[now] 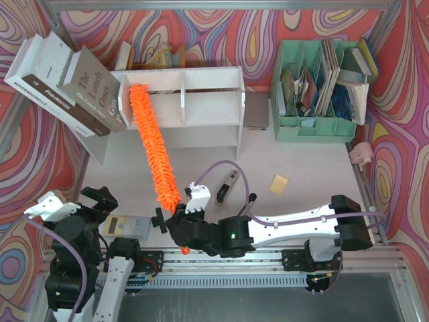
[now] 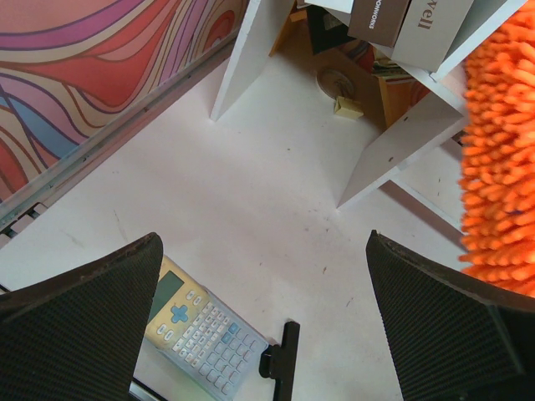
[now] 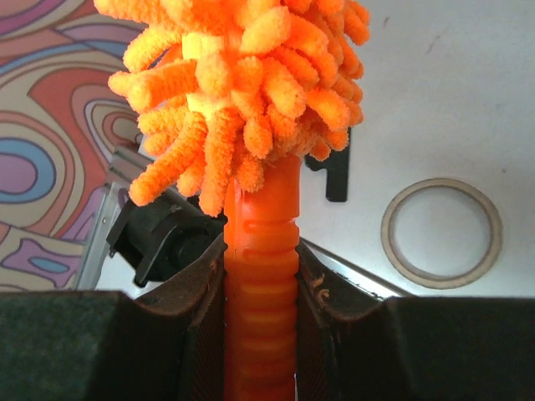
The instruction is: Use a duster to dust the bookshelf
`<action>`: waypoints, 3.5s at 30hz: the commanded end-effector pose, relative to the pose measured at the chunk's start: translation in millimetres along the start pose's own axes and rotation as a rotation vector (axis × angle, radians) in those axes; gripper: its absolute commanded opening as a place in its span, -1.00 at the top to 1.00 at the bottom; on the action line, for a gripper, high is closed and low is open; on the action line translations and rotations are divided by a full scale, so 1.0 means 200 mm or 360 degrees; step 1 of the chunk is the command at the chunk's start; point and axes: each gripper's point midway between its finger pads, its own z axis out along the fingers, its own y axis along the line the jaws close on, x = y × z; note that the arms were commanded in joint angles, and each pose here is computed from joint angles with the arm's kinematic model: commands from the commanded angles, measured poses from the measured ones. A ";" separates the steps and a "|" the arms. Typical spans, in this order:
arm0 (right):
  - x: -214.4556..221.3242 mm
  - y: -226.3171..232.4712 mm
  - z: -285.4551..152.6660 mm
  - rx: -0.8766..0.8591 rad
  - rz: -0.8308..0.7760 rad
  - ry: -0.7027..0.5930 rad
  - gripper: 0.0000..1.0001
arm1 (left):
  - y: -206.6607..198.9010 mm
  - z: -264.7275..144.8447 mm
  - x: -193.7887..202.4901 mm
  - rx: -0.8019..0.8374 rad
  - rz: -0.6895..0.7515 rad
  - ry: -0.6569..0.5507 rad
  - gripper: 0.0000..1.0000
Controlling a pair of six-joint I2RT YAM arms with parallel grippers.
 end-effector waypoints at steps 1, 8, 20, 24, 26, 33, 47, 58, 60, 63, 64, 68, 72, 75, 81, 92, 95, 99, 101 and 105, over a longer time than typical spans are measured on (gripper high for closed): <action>-0.08 0.19 0.01 -0.0156 -0.0020 -0.0049 1.00 | 0.02 0.00 0.01 -0.0015 0.0000 0.0000 -0.96; -0.18 0.18 -0.04 -0.0188 -0.0003 -0.0151 1.00 | 0.01 0.00 0.01 -0.0012 0.0002 0.0000 -0.97; -0.31 -0.12 -0.13 0.0144 0.0206 -0.0334 1.00 | 0.01 0.00 0.01 -0.0014 0.0004 0.0003 -0.97; -0.32 -0.17 -0.15 0.0186 0.0240 -0.0353 1.00 | 0.01 0.00 0.01 -0.0012 0.0004 0.0005 -0.96; -0.32 -0.15 -0.15 0.0162 0.0232 -0.0350 1.00 | 0.01 0.00 0.01 -0.0013 0.0005 0.0007 -0.97; -0.40 -0.01 -0.19 -0.0002 0.0102 -0.0373 1.00 | 0.01 0.00 0.01 -0.0013 0.0006 0.0007 -0.97; -0.66 -0.19 -0.46 0.0047 0.0159 -0.0498 1.00 | 0.02 0.00 0.01 -0.0020 0.0003 0.0003 -0.97; -0.39 -0.22 -0.42 0.0082 0.0225 -0.0231 1.00 | 0.03 -0.01 0.00 -0.0015 -0.0013 -0.0022 -0.97; -0.35 -0.23 -0.41 0.0102 0.0228 -0.0207 1.00 | 0.02 -0.01 0.00 -0.0013 -0.0012 -0.0021 -0.97; -0.31 -0.23 -0.39 0.0096 0.0243 -0.0178 1.00 | 0.02 -0.02 0.00 -0.0007 -0.0014 -0.0025 -0.96; -0.28 -0.24 -0.37 0.0101 0.0242 -0.0160 1.00 | 0.02 -0.02 0.00 -0.0004 -0.0015 -0.0027 -0.97; -0.19 -0.24 -0.33 0.0111 0.0243 -0.0099 1.00 | 0.02 -0.02 0.00 -0.0006 -0.0015 -0.0027 -0.96; -0.13 -0.23 -0.29 0.0127 0.0249 -0.0051 1.00 | 0.02 -0.02 0.00 -0.0003 -0.0018 -0.0032 -0.97; -0.10 -0.23 -0.28 0.0138 0.0250 -0.0039 1.00 | 0.03 -0.02 0.00 -0.0003 -0.0020 -0.0035 -0.96; -0.15 -0.33 -0.29 0.0276 0.0303 -0.0123 1.00 | 0.02 -0.02 0.00 0.0000 -0.0021 -0.0036 -0.96; -0.30 -0.60 -0.42 0.0531 0.0415 -0.0346 1.00 | 0.02 -0.02 0.00 0.0000 -0.0022 -0.0037 -0.97; -0.33 -0.62 -0.43 0.0543 0.0418 -0.0379 1.00 | 0.03 -0.02 0.00 -0.0003 -0.0020 -0.0036 -0.97; -0.32 -0.61 -0.42 0.0529 0.0402 -0.0374 1.00 | 0.02 -0.02 0.00 -0.0005 -0.0016 -0.0029 -0.97; -0.31 -0.57 -0.40 0.0498 0.0358 -0.0356 1.00 | 0.02 -0.01 0.00 -0.0006 -0.0014 -0.0027 -0.97; -0.28 -0.41 -0.34 0.0300 0.0228 -0.0283 1.00 | 0.02 -0.01 0.00 -0.0005 -0.0015 -0.0027 -0.97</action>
